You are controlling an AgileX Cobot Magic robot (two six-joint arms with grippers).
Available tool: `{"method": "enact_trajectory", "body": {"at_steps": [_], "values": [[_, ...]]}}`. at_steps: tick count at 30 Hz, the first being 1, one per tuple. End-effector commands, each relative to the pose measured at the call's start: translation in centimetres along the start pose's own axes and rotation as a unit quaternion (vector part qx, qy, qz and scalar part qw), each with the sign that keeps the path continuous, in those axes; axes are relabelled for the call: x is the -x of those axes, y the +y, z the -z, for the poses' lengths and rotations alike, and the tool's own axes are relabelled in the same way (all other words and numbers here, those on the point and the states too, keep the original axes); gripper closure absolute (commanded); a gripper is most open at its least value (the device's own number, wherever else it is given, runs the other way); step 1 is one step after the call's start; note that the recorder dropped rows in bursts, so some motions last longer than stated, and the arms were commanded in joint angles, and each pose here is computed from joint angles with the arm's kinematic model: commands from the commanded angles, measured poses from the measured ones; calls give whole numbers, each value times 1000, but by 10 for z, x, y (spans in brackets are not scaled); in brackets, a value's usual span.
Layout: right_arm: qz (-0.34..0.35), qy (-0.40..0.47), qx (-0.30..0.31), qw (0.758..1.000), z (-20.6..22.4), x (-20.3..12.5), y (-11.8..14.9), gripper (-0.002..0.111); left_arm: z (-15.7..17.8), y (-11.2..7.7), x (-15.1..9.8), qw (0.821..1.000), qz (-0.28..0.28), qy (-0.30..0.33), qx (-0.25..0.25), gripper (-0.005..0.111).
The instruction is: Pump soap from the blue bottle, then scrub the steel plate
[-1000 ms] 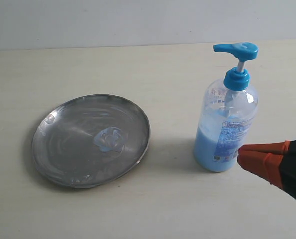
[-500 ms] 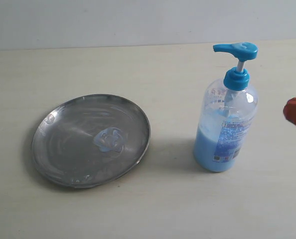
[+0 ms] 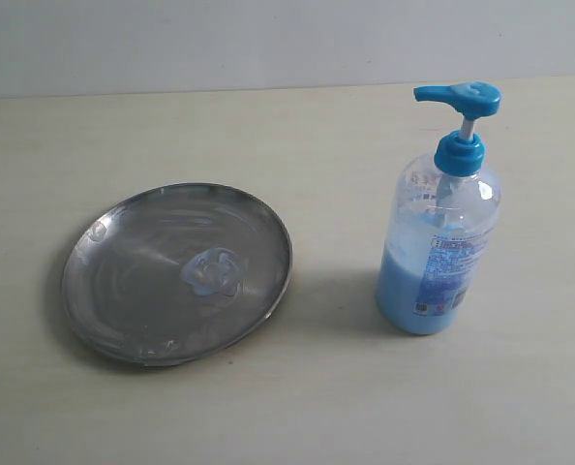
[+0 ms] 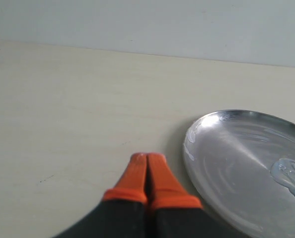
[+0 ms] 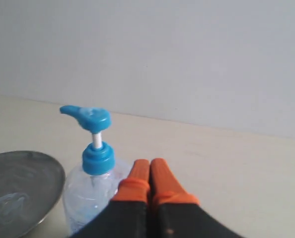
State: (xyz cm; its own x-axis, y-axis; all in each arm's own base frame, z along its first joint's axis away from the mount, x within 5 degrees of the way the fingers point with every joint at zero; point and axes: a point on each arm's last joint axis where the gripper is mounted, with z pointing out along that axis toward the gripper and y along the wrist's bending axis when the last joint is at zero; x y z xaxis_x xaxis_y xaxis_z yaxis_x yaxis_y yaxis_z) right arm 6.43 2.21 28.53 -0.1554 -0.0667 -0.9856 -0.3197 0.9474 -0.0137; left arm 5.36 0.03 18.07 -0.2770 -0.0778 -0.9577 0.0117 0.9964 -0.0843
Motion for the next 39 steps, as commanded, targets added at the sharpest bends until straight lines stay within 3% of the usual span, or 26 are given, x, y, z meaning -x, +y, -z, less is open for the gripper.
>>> {"method": "enact_trajectory", "body": {"at_steps": [1,4,11,19,39], "values": [[5,-10,-46,999,10,-2,-5,108,0,0,1,1000,3,-7,-2,107],[1,-12,-69,998,15,-6,-7,108,0,0,1,1000,3,-7,-2,107],[-19,-7,-114,993,12,-50,-12,108,0,0,1,1000,3,-7,-2,107],[-27,33,-117,992,2,-93,-13,108,0,0,1,1000,3,-7,-2,107],[-72,32,-152,985,0,-104,-16,108,0,0,1,1000,3,-7,-2,107]]}}
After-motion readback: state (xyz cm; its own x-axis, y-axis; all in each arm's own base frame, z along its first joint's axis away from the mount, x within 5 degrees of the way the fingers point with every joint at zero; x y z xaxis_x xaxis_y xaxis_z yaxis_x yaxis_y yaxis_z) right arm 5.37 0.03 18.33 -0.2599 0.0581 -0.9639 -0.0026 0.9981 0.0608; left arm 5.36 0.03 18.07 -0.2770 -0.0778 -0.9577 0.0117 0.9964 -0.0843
